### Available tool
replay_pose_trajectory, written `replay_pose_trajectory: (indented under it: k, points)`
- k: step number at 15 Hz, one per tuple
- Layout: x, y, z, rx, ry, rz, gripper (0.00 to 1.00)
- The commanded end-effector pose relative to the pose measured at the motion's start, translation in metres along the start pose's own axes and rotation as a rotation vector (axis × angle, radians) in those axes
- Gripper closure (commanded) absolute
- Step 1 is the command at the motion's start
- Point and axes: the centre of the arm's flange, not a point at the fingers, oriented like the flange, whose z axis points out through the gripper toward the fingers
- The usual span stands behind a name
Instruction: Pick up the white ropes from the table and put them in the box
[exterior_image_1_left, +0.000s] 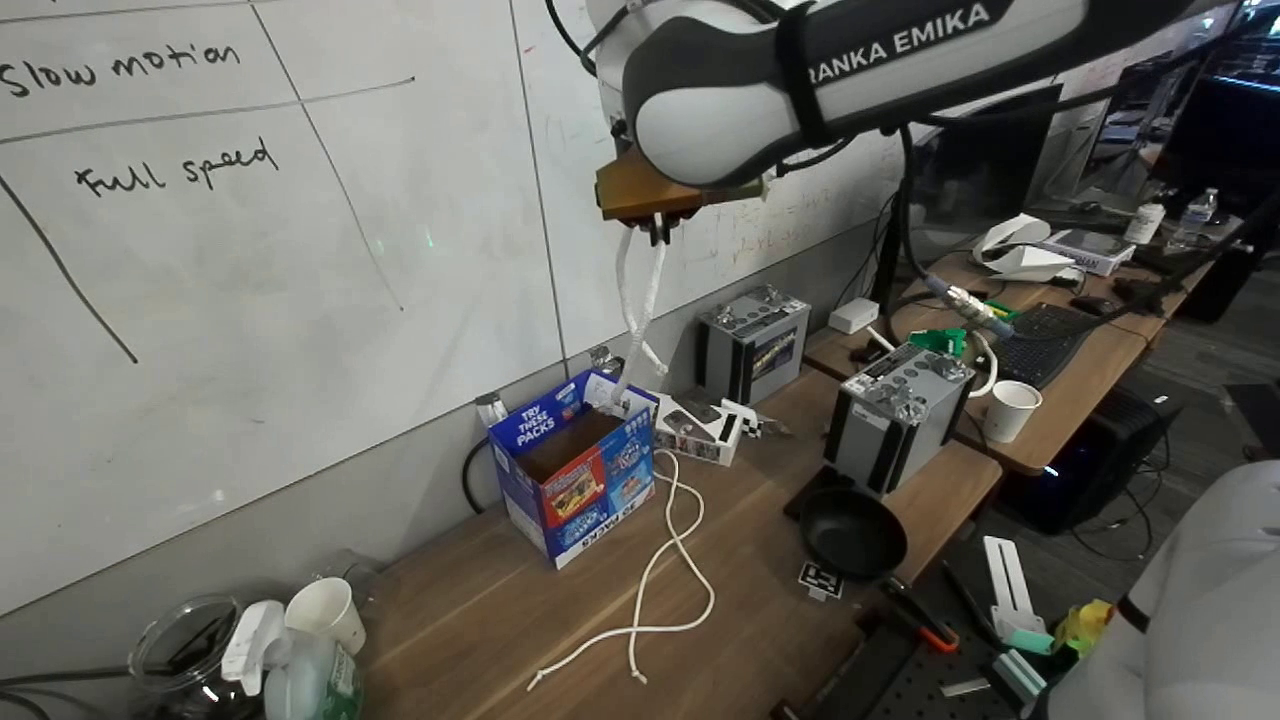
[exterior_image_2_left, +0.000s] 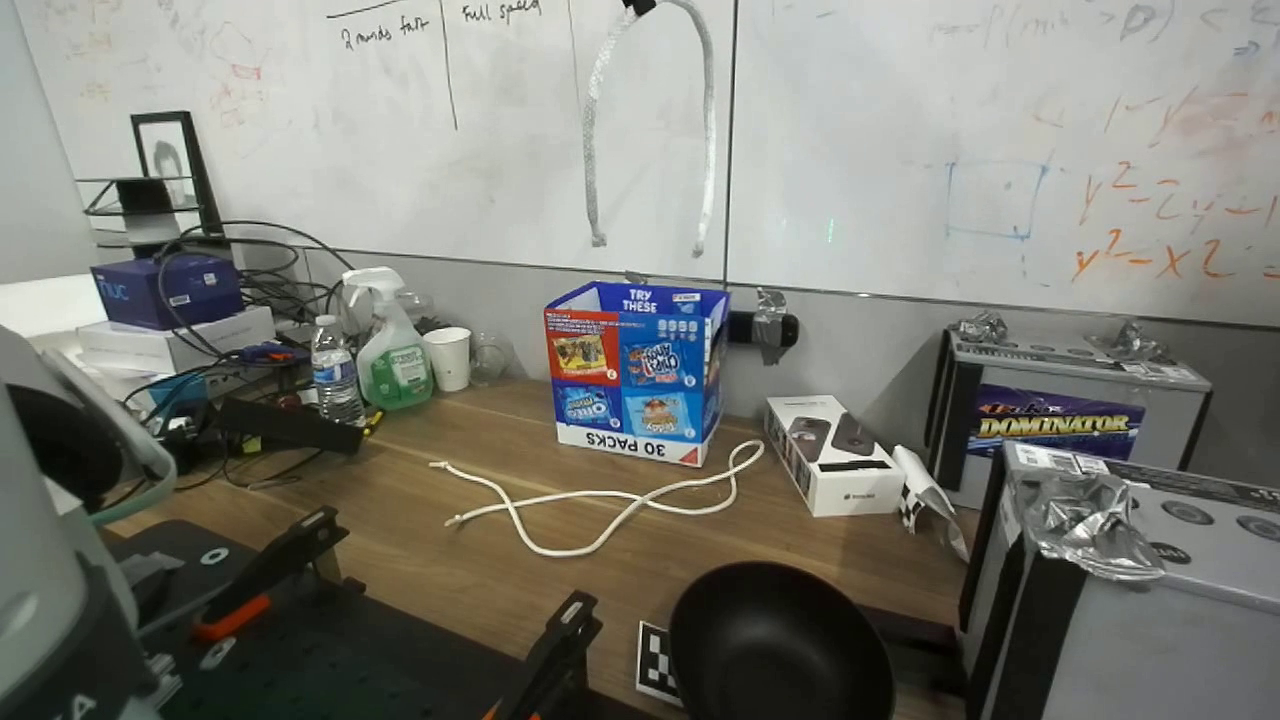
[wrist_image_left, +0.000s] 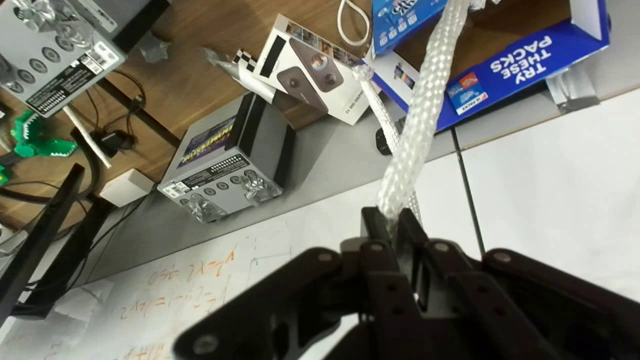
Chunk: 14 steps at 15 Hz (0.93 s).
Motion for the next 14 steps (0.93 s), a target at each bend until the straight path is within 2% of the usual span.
replay_pose_trajectory:
  k: [1,6,14]
  points:
    - [0.031,-0.028,-0.004,0.03,0.012,0.044,0.95]
    - [0.047,-0.062,0.018,0.04,-0.012,0.043,0.95]
    - [0.053,-0.103,0.066,0.035,-0.077,0.036,0.95]
